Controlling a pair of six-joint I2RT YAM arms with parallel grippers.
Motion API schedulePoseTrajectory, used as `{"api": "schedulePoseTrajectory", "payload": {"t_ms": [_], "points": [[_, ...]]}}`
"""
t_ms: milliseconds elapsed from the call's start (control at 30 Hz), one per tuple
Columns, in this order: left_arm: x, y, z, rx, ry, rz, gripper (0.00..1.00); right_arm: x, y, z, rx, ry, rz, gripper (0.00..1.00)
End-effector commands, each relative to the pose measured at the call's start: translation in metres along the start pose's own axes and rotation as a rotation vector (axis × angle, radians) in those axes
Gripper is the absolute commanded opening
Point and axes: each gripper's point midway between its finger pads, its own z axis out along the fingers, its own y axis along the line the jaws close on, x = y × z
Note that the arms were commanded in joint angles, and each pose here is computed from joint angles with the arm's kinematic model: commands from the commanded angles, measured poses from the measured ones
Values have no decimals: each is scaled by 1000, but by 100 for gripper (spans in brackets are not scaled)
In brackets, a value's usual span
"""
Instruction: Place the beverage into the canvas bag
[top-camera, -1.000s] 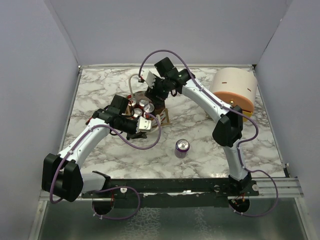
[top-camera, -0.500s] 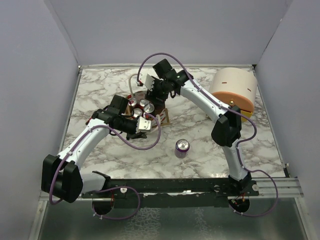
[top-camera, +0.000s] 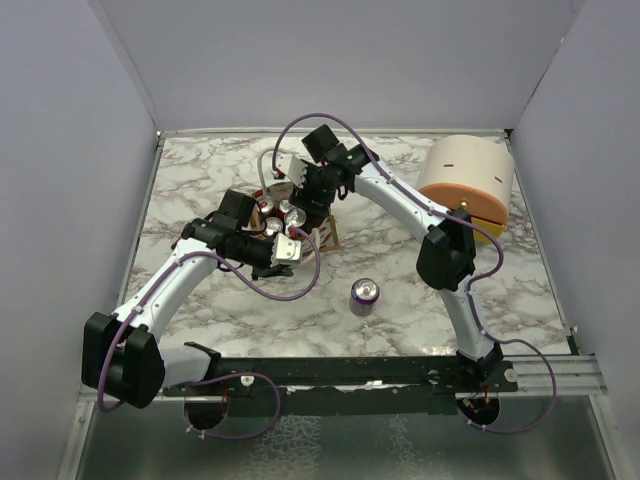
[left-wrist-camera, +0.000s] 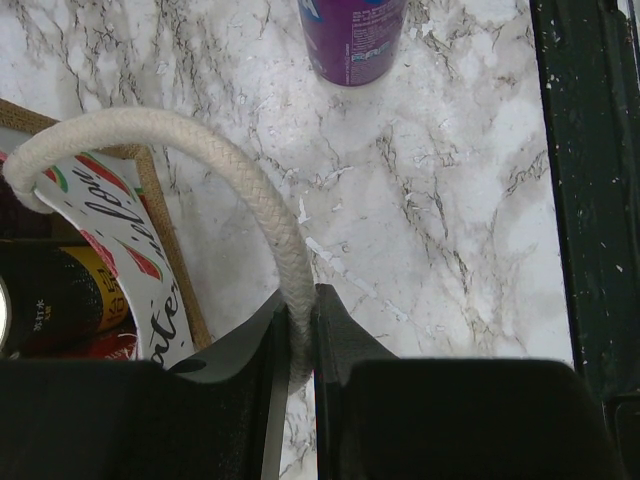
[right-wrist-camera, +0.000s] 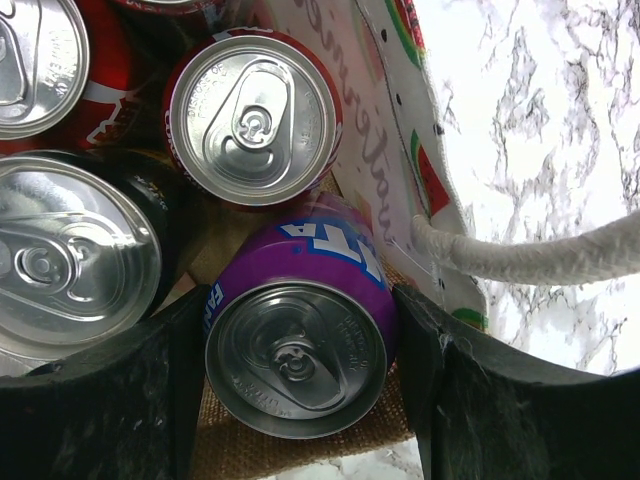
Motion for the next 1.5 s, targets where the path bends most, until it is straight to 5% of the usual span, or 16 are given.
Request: {"api": "schedulePoseTrajectory", "payload": {"t_ms": [0,933,1467], "points": [[-9,-19,0,52,-59,-15,15,-6,-11,6,30,-26,-4,22],[-9,-20,-1,48,-62,-13,15,3,-11,12,25,-18,21,66],[-9,-19,-1,50,-65,-14,15,-8,-15,-2,46,-50,28,72]]}}
